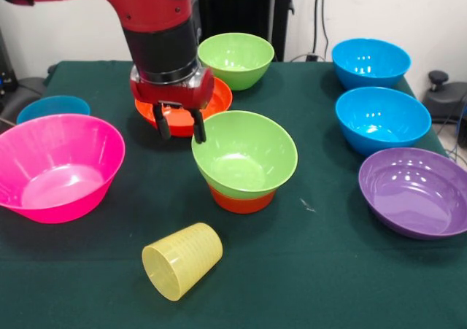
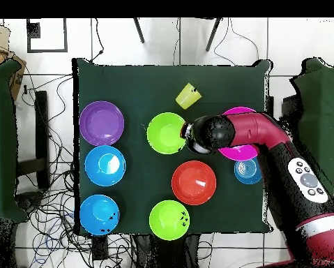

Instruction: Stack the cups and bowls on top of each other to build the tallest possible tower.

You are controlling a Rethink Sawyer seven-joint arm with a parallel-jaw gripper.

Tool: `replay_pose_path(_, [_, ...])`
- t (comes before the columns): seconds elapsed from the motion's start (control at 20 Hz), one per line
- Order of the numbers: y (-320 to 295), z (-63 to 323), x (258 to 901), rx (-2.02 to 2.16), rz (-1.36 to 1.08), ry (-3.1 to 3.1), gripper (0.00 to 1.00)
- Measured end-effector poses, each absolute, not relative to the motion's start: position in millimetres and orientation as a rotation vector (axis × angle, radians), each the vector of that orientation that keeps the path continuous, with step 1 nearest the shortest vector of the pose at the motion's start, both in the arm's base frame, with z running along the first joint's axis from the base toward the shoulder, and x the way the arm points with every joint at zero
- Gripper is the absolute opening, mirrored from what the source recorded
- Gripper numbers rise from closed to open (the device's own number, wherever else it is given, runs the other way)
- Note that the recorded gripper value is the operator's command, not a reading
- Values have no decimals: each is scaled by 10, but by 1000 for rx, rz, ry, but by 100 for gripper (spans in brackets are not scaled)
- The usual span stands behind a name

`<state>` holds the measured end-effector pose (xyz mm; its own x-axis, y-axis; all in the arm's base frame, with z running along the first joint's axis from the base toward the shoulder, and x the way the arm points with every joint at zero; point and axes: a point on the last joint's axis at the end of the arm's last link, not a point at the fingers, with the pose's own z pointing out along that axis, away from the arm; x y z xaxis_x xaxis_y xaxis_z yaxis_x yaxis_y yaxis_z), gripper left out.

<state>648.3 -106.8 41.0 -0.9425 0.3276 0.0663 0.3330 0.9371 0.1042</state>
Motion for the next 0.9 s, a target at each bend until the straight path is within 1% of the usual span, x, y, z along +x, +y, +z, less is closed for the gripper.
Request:
replay_pose_path(0.45, [-1039,54,6276,-455,-119,-3016,100])
replay_pose_path(0.9, [-1016,-127,6217,-428,-103,-3007,100])
